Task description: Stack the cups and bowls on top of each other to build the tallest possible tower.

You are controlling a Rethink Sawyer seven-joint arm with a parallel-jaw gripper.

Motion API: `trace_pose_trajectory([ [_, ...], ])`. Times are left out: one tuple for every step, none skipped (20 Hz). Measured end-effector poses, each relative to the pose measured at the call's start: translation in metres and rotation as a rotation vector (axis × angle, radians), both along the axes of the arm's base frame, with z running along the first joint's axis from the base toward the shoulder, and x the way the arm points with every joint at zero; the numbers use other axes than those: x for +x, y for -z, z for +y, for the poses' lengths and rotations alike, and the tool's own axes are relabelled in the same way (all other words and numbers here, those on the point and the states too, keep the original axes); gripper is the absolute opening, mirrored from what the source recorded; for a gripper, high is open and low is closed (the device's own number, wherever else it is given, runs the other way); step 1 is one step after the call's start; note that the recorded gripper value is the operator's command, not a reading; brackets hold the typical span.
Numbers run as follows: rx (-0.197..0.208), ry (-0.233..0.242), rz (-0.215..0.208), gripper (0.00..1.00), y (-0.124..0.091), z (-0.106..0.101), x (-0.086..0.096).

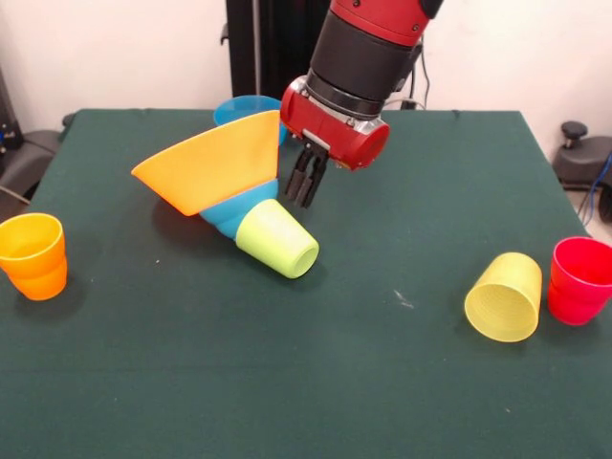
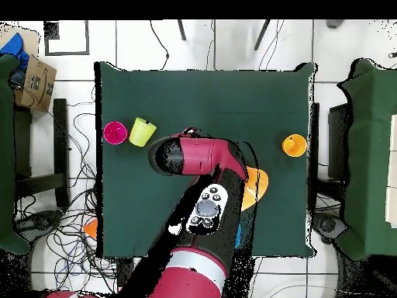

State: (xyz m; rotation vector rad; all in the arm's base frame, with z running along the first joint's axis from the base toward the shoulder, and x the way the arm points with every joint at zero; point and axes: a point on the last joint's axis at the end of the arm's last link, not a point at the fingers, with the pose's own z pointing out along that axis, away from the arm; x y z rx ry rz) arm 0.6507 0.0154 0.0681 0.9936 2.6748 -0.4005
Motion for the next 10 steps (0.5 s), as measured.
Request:
trace_pose_trajectory([
  [0.001,0.001,0.001,0.0,0.0004,0.0001,-0.0007],
  [0.001,0.001,0.002,0.0,0.0007,0.0,-0.001],
  [0.001,0.001,0.002,0.0,0.0009,-0.0001,-0.0014],
  [0.001,0.001,0.002,0.0,0.0011,-0.0002,-0.0017],
  [0.001,0.001,0.003,0.0,0.0013,-0.0002,-0.002],
  [0.001,-0.001,-0.006,1.0,0.0017,-0.0009,-0.0017],
  [0.001,-0.002,-0.009,1.0,0.0017,-0.0009,-0.0014],
  [0.001,-0.003,-0.011,1.0,0.0017,-0.0009,-0.0012],
  [0.001,-0.004,-0.014,1.0,0.0017,-0.0009,-0.0009],
  [0.0,-0.009,-0.027,1.0,0.0017,-0.0007,0.0007],
])
